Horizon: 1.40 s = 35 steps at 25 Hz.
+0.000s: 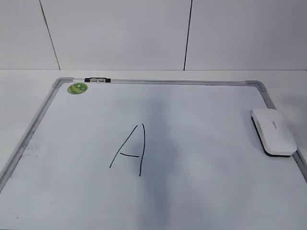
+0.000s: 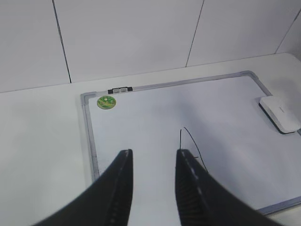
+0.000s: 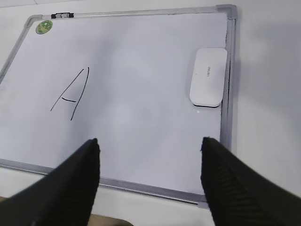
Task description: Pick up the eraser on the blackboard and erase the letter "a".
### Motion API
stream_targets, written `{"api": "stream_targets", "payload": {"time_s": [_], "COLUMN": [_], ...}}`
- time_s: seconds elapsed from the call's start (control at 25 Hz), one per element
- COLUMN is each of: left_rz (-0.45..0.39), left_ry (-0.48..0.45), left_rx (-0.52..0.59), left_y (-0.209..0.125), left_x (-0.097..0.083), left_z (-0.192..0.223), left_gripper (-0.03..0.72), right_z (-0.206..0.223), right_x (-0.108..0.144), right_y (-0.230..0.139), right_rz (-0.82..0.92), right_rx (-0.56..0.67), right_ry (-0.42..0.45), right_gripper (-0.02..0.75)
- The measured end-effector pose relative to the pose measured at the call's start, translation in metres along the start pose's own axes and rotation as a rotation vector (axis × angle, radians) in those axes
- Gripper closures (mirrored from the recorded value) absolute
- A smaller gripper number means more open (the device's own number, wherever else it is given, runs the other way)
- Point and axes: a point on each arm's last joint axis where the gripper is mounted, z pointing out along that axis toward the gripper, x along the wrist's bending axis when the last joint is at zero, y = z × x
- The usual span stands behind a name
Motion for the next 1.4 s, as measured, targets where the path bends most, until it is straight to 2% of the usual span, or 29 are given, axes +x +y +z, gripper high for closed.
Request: {"api": "stream_targets", "payload": {"time_s": [0.24, 0.56, 0.72, 1.0, 1.28, 1.4], "left_rz": [0.003, -0.028, -0.047, -0.033, -0.037, -0.033], "left_ry": [-0.001, -0.001, -0.004, 0.044, 0.080, 0.090], "left_rx": [-0.001, 0.097, 0.170, 0.278, 0.307, 0.276], "left_y": [-0.048, -0.104, -0.125, -0.161, -0.183, -0.183], "left_x": [-0.004, 0.003, 0.008, 0.021, 0.030, 0.032], "left_z": [-0.012, 0.009, 0.025, 0.045, 0.063, 0.065], "left_gripper": [0.454, 0.454, 0.454, 0.454, 0.453, 0.453], "right_z": [-0.013, -0.004, 0.005, 0.020, 0.035, 0.036], "right_x": [-0.003, -0.010, -0.018, -0.031, -0.036, -0.039], "right_y": [-0.033, -0.075, -0.097, -0.125, -0.136, -0.136], "right_rz": [-0.015, -0.027, -0.040, -0.065, -0.075, -0.086], "right_rx": [-0.050, -0.043, -0.037, -0.035, 0.019, 0.019], "right_ry": [0.021, 0.029, -0.007, -0.092, -0.128, -0.161], "right_gripper": [0.199, 0.199, 0.199, 0.199, 0.199, 0.199]}}
